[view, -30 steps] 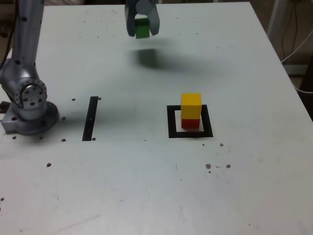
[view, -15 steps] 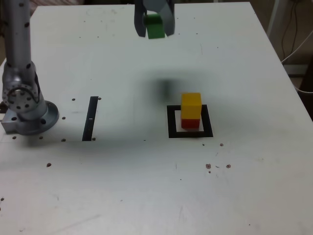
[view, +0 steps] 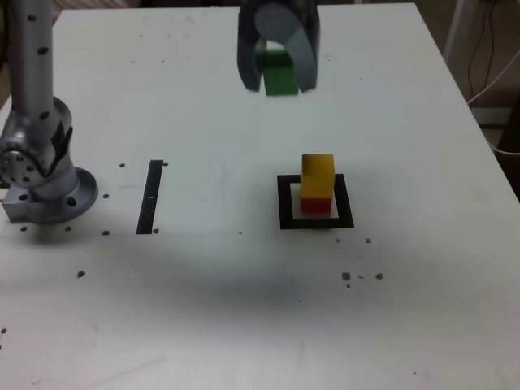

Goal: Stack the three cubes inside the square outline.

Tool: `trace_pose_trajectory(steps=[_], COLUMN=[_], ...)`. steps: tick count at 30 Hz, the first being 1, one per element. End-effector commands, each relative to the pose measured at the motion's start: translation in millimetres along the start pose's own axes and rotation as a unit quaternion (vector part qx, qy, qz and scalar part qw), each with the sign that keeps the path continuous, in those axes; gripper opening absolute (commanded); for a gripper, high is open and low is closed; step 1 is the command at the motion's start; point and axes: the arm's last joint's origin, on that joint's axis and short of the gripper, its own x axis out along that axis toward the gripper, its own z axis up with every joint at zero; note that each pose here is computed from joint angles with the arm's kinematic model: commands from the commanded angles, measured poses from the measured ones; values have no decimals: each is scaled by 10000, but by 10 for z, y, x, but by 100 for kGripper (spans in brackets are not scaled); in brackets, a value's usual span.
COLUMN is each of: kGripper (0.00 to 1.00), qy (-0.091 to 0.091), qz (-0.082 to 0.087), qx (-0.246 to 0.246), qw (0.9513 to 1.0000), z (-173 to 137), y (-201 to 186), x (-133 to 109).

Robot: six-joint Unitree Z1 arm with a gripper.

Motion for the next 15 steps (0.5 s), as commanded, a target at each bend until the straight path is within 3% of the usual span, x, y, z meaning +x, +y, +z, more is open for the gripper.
trace_pose_trajectory(steps=[1, 6, 15], kGripper=[33, 33, 33], qy=[163, 229, 191], qz=[-46, -71, -165], qx=[40, 54, 130], qw=[9998, 9997, 9996], z=[64, 94, 173], y=[-80, -143, -314], x=[46, 78, 75])
